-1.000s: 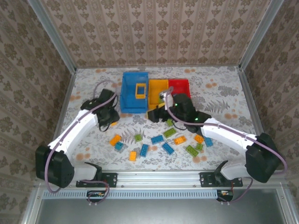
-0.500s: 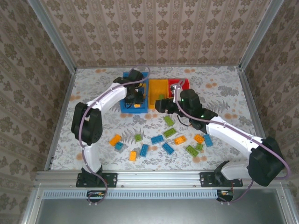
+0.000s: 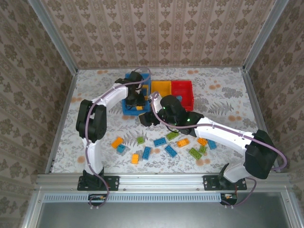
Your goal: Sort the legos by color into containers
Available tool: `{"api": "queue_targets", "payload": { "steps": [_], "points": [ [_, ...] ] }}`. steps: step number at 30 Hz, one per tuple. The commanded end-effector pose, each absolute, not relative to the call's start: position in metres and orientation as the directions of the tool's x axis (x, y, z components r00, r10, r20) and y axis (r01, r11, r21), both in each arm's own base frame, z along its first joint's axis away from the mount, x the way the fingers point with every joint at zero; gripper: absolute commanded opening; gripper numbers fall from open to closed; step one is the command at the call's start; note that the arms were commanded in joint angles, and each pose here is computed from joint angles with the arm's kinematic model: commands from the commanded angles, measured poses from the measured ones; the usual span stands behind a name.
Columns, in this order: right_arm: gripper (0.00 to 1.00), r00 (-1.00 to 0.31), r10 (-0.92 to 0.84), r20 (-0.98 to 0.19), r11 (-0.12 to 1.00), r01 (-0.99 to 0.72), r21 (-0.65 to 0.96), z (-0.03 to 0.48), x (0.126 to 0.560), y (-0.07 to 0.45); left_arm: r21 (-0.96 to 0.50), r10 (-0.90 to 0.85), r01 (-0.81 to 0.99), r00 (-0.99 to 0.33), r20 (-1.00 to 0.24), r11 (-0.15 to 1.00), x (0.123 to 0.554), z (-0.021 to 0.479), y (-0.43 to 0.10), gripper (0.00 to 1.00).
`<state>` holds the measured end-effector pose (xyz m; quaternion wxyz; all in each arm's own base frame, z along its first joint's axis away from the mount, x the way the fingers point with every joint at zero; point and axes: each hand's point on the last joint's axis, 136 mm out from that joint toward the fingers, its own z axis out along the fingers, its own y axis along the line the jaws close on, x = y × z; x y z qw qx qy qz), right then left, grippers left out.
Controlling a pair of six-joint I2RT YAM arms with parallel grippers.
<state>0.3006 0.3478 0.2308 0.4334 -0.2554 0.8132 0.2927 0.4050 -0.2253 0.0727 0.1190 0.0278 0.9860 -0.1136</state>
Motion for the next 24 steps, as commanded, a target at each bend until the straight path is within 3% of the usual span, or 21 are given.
{"api": "queue_targets", "payload": {
  "steps": [1,8,13,17,20,24],
  "points": [
    [0.79,-0.475,-0.173,-0.863,0.724,-0.655,0.216,0.232,0.305,0.342,-0.236,0.04,0.099,-0.969,-0.242,0.967,0.411,0.076,-0.229,0.37],
    [0.79,-0.495,-0.147,-0.856,0.812,-0.554,0.181,0.225,0.307,0.298,-0.25,0.028,0.1,-0.961,-0.277,0.963,0.411,0.098,-0.23,0.5],
    [0.78,-0.617,-0.022,-0.786,0.942,-0.277,0.191,0.203,0.306,0.215,-0.276,-0.015,0.078,-0.948,-0.318,0.958,0.406,0.124,-0.227,0.56],
    [0.72,-0.74,0.219,-0.636,0.975,0.139,0.174,0.165,0.281,0.115,-0.315,-0.031,0.099,-0.923,-0.383,0.944,0.387,0.153,-0.235,0.62],
    [0.7,-0.771,0.437,-0.463,0.892,0.436,0.116,0.135,0.243,0.054,-0.336,0.038,0.206,-0.895,-0.444,0.919,0.359,0.174,-0.255,0.64],
    [0.68,-0.746,0.612,-0.261,0.783,0.618,0.069,0.106,0.198,0.03,-0.411,0.153,0.389,-0.853,-0.499,0.825,0.313,0.191,-0.293,0.62]
  ]
}}
